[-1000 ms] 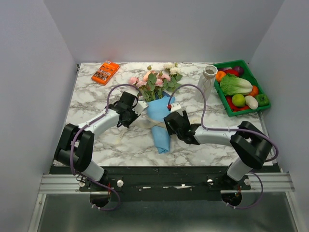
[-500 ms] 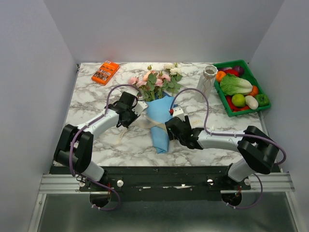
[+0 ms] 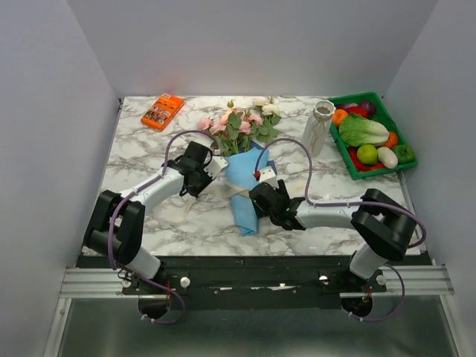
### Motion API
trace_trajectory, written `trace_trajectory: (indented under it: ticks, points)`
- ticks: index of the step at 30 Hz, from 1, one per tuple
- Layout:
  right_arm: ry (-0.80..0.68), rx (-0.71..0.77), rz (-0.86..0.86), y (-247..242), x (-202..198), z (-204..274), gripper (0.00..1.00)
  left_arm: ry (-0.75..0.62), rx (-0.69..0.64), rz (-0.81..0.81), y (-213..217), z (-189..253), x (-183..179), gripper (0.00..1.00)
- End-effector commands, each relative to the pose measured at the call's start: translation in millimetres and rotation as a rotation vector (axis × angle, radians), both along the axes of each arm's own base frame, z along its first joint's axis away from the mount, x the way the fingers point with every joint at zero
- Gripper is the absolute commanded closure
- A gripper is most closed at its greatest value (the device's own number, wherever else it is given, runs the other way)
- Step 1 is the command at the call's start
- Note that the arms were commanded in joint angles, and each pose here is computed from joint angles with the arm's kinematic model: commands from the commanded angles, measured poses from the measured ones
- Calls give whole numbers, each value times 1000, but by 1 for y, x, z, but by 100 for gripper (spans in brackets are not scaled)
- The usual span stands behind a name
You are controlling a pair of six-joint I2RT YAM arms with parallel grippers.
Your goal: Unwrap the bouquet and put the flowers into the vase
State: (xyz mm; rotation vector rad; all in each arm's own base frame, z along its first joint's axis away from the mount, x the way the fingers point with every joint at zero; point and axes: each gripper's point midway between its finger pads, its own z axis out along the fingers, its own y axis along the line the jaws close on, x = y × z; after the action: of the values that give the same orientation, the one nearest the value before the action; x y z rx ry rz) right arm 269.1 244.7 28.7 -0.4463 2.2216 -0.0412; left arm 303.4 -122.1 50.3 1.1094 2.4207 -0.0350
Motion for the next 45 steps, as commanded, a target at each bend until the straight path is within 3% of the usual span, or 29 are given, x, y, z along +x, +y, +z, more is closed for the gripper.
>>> trace_trajectory:
  ticks: [1, 4, 10, 14, 18, 21, 22, 24, 25, 27, 45]
  points:
    - [-70, -19, 10, 14, 18, 3, 21, 23, -11, -20, -5, -6, 0, 67]
    - [-87, -40, 7, 13, 22, -1, 21, 29, -5, -20, -4, -10, 0, 60]
    - [-158, -51, 32, 18, 33, 5, 23, 46, 19, -21, -1, -24, 1, 60]
    - [-161, -40, 80, 27, 35, 3, 28, 47, 33, -15, 0, -29, 4, 69]
    - [-168, 23, 136, 41, 33, 2, 37, 47, 40, -17, 1, -32, 5, 85]
    - [-173, 52, 157, 46, 31, 2, 49, 48, 38, -20, 0, -34, 6, 95]
    - [-177, 56, 157, 46, 31, 2, 62, 45, 34, -18, -1, -33, 8, 100]
    - [-185, 50, 142, 42, 32, 2, 77, 45, 30, -16, -2, -33, 8, 100]
    - [-188, 54, 134, 40, 33, 3, 91, 46, 23, -18, -3, -31, 8, 100]
    - [-198, 53, 114, 36, 33, 6, 99, 37, 9, -22, -6, -26, 8, 100]
    - [-337, 196, -51, -9, 57, 93, 99, -81, -37, 16, 2, 34, 14, 100]
